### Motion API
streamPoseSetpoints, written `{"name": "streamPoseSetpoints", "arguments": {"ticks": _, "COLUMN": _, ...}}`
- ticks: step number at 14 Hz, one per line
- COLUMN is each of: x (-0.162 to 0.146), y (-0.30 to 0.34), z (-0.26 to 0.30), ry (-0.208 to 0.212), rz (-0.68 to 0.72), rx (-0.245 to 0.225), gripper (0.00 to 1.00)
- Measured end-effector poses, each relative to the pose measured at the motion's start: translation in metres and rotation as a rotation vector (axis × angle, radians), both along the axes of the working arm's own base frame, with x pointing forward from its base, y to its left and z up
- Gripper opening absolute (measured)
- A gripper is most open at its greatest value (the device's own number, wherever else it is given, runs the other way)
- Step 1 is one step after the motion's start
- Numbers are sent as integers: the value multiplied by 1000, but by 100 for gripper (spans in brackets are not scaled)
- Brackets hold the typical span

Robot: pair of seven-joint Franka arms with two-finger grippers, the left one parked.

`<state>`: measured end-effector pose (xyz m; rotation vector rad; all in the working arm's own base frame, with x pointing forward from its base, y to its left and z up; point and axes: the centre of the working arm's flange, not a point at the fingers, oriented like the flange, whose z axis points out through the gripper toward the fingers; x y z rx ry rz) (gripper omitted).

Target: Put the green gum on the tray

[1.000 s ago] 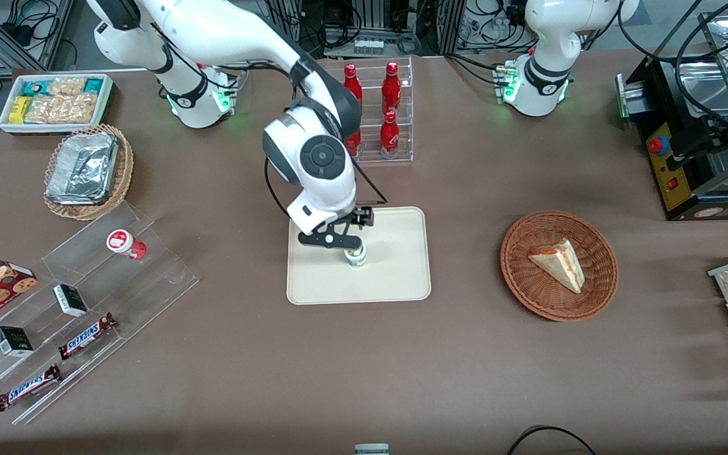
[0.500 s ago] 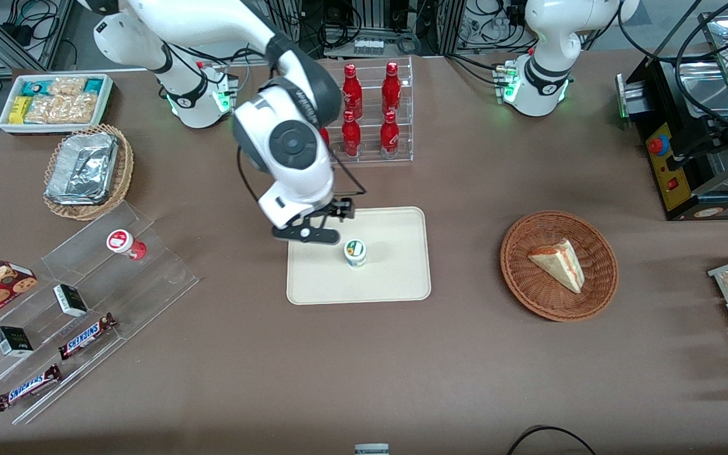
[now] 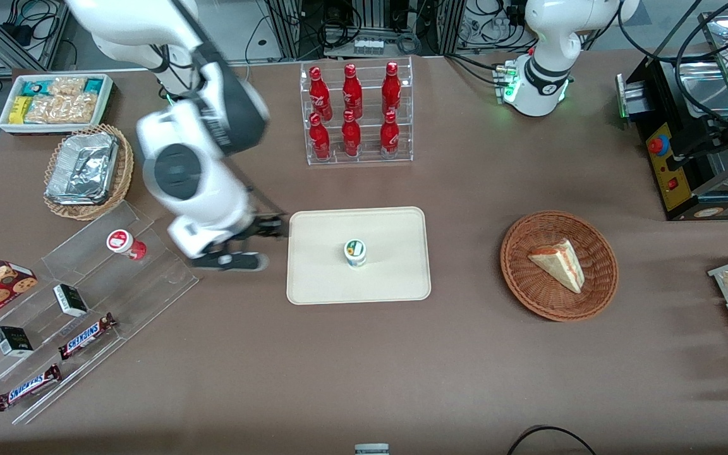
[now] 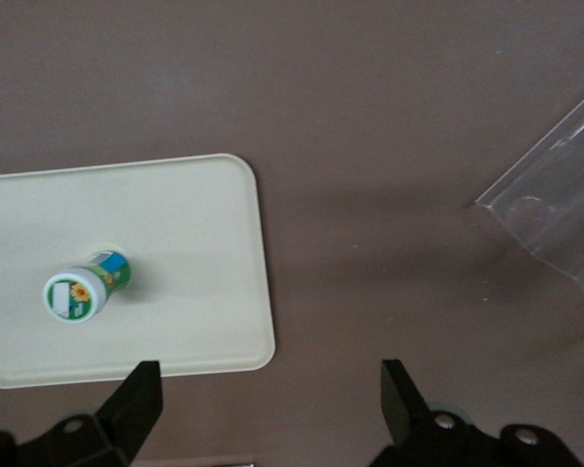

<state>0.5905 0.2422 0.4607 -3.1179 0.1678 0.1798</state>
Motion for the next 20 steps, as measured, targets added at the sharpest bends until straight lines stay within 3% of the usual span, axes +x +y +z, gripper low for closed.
{"name": "streamPoseSetpoints", "arguments": {"ticks": 4, "x": 22, "y": -127, "z": 12, "ry": 12, "rz": -120, "rx": 12, "gripper": 100}}
{"name": "streamPoseSetpoints", "arguments": {"ticks": 8, "x": 18, "y": -207, "z": 18, "ry": 10, "rz": -92, "rx": 39, "gripper": 100}}
{"name": "streamPoseSetpoints", "arguments": {"ticks": 13, "x": -2, "y": -231, "z": 59, "ry": -42, "rz": -78, "rx": 51, "gripper": 100}}
{"name": "streamPoseSetpoints", "arguments": {"ticks": 20, "x": -43, "y": -258, "z": 99, "ry": 21, "rz": -62, "rx": 47, "gripper": 100}}
